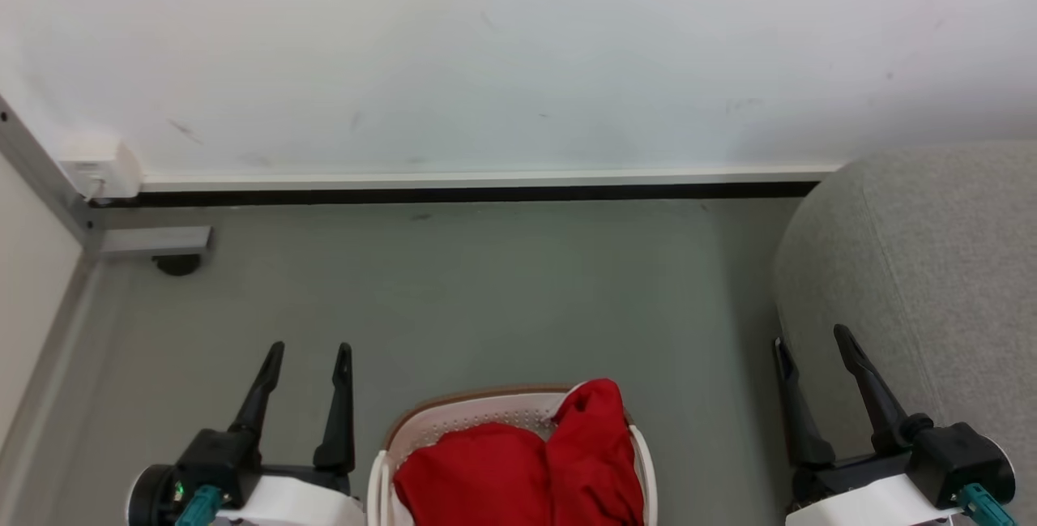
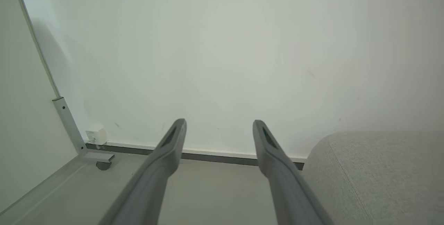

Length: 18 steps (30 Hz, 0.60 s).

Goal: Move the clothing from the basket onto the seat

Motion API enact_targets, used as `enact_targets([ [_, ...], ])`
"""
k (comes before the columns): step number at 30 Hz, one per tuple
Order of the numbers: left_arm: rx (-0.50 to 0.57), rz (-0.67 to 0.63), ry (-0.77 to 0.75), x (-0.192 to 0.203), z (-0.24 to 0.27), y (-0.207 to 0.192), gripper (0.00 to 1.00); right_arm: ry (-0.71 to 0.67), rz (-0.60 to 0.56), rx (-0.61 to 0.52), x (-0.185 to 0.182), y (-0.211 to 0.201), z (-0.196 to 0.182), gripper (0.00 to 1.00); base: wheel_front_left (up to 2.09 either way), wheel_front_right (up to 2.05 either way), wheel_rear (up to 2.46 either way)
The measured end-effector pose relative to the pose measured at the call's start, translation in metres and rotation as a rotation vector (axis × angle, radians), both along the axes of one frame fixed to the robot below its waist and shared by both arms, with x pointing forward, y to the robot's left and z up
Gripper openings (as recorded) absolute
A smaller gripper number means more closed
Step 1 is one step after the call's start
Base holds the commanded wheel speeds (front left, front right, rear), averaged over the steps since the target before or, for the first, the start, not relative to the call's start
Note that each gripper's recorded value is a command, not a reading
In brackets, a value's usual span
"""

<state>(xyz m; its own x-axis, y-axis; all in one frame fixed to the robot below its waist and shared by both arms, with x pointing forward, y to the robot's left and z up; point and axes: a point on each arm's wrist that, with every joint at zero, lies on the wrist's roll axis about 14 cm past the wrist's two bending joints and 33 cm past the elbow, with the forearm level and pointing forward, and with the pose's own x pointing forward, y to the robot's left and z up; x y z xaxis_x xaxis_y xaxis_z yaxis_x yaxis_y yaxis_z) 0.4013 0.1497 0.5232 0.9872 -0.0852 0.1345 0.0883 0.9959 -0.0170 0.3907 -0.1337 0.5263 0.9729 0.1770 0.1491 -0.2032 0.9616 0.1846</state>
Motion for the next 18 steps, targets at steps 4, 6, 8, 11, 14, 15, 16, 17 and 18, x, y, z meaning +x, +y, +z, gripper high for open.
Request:
enact_targets([
  [4,-0.004,-0.034,0.019,0.008,-0.007,-0.011,1.0,0.013,-0.036,0.016,0.001,-0.012,-0.004,1.0,0.0,0.0,0.0],
  [6,-0.012,-0.057,0.029,0.013,-0.011,-0.017,1.0,0.016,-0.054,0.022,0.001,-0.019,-0.005,1.0,0.0,0.0,0.0],
  [8,-0.015,-0.078,0.038,0.018,-0.015,-0.024,1.0,0.018,-0.073,0.027,0.002,-0.025,-0.005,1.0,0.0,0.0,0.0],
  [11,-0.013,-0.119,0.07,0.025,-0.026,-0.037,1.0,0.031,-0.102,0.04,0.001,-0.035,-0.009,1.0,0.0,0.0,0.0],
  [14,-0.016,-0.153,0.11,0.033,-0.041,-0.049,1.0,0.037,-0.128,0.045,0.002,-0.044,-0.011,1.0,0.0,0.0,0.0],
  [15,-0.017,-0.169,0.126,0.035,-0.046,-0.053,1.0,0.04,-0.138,0.046,0.002,-0.047,-0.012,1.0,0.0,0.0,0.0],
  [16,-0.017,-0.179,0.14,0.037,-0.051,-0.057,1.0,0.045,-0.148,0.046,0.002,-0.05,-0.013,1.0,0.0,0.0,0.0],
  [17,-0.016,-0.192,0.157,0.04,-0.057,-0.061,1.0,0.05,-0.158,0.046,0.002,-0.054,-0.015,1.0,0.0,0.0,0.0],
  [18,-0.014,-0.204,0.174,0.042,-0.064,-0.065,1.0,0.053,-0.168,0.046,0.002,-0.057,-0.016,1.0,0.0,0.0,0.0],
])
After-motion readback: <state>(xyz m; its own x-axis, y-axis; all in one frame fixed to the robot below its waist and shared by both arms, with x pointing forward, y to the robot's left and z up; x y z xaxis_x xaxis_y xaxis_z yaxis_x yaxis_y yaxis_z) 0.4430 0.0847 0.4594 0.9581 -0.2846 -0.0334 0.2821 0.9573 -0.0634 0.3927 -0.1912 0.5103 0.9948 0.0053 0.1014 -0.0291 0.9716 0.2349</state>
